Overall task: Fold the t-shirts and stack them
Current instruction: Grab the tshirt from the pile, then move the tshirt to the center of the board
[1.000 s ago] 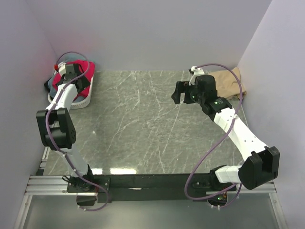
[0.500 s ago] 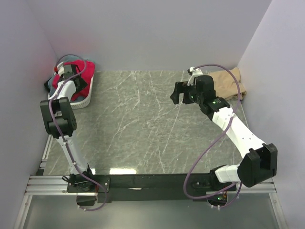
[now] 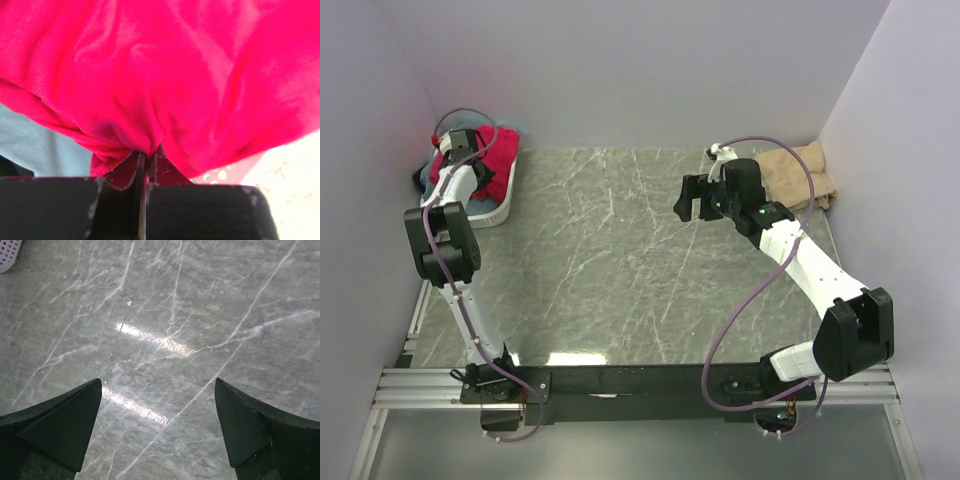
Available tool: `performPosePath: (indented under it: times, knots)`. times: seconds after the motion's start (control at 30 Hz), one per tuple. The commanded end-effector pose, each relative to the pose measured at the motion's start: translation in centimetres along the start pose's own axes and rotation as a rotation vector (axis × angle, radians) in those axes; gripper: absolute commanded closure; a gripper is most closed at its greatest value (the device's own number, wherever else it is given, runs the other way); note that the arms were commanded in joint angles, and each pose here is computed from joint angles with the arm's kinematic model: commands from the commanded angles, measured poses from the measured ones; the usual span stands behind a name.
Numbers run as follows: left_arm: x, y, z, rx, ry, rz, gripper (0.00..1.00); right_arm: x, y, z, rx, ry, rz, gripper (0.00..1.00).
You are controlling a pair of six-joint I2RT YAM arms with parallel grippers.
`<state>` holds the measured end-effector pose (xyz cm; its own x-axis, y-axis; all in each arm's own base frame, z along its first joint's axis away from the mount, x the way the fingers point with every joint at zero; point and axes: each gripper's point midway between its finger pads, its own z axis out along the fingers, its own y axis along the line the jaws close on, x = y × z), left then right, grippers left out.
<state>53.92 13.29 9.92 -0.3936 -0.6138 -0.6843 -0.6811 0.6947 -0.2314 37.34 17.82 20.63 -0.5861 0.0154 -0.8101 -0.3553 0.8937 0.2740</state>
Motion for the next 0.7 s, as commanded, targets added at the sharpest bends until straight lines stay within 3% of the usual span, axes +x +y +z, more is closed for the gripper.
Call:
performPosePath:
  times: [0.0, 0.13, 0.33, 0.53, 0.63, 0.67]
  knots:
    - [-5.4, -5.4, -6.3, 0.19, -0.136, 0.02, 0.99, -0.9, 0.9, -0.4, -0.041, -0.043, -0.014, 0.0]
    - [-7.6, -9.8, -15.4, 0.385, -0.201, 0.07, 0.99, -1.0, 1.1, -0.6, -0.05, -0.051, -0.005, 0.0]
    - [-6.6, -15.1, -27.5, 0.73, -0.182, 0.164, 0.99, -1.0, 1.4, -1.4, -0.061, -0.077, 0.014, 0.0]
    - [-0.4, -19.0, -38.1, 1.049, -0.114, 0.372, 0.99, -1.7, 0.1, -3.2, 0.033, -0.139, 0.026, 0.0]
    - [4.7, -18.4, -40.0, 1.157, -0.007, 0.378, 0.99, -2.2, -1.0, -5.1, 0.108, -0.171, 0.033, 0.0]
    - [8.5, -17.8, -38.7, 1.158, 0.079, 0.391, 0.99, -2.3, -1.4, -5.7, 0.137, -0.183, 0.029, 0.0]
